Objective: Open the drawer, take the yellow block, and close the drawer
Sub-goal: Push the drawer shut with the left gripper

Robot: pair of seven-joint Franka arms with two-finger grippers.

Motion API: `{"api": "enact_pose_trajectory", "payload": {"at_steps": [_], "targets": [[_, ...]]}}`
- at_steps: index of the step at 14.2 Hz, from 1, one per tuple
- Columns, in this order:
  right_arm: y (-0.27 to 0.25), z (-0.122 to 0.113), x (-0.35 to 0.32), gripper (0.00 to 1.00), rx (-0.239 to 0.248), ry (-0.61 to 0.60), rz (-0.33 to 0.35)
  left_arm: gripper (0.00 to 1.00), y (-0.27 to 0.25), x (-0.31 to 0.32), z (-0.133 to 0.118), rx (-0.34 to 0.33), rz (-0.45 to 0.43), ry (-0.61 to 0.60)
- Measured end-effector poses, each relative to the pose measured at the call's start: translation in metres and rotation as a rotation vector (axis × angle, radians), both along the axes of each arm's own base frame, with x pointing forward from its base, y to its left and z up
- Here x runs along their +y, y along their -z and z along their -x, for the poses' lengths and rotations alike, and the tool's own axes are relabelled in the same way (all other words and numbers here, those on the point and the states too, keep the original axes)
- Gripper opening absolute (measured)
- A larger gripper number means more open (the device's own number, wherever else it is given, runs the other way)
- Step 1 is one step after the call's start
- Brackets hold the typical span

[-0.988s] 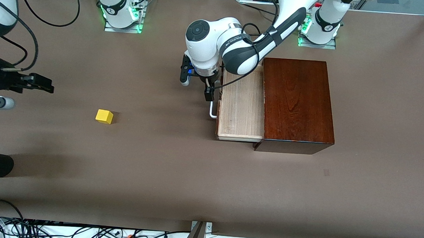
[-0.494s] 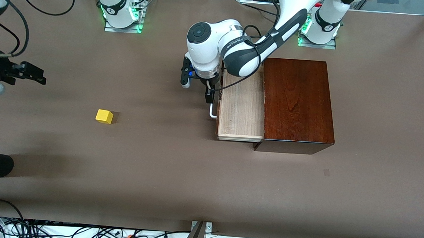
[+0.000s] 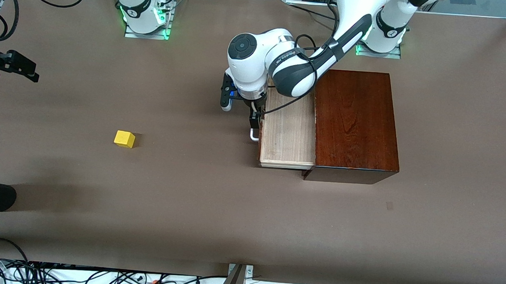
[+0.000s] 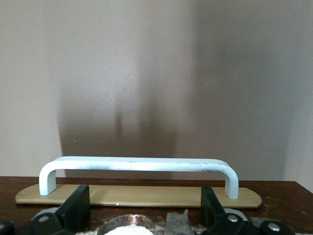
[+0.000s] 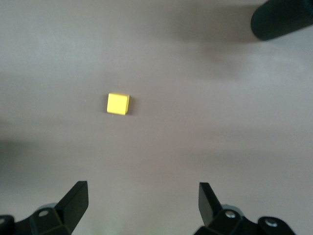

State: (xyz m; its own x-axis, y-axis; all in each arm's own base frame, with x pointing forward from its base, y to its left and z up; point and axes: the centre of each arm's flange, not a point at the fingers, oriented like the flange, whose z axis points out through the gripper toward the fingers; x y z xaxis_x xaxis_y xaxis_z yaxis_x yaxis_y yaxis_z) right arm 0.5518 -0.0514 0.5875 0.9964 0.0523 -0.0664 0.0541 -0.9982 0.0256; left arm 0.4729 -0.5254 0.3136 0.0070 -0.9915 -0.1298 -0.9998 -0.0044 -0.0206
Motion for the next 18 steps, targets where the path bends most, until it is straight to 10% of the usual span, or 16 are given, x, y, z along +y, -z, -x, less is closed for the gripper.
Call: {"api": "enact_pose_trajectory", "payload": {"at_steps": [18], "targets": [[0.004, -0.001, 0.008, 1.0, 0.014, -0.008, -0.022, 1.0, -0.001, 0.035, 0.0, -0.004, -0.202, -0.052]]}}
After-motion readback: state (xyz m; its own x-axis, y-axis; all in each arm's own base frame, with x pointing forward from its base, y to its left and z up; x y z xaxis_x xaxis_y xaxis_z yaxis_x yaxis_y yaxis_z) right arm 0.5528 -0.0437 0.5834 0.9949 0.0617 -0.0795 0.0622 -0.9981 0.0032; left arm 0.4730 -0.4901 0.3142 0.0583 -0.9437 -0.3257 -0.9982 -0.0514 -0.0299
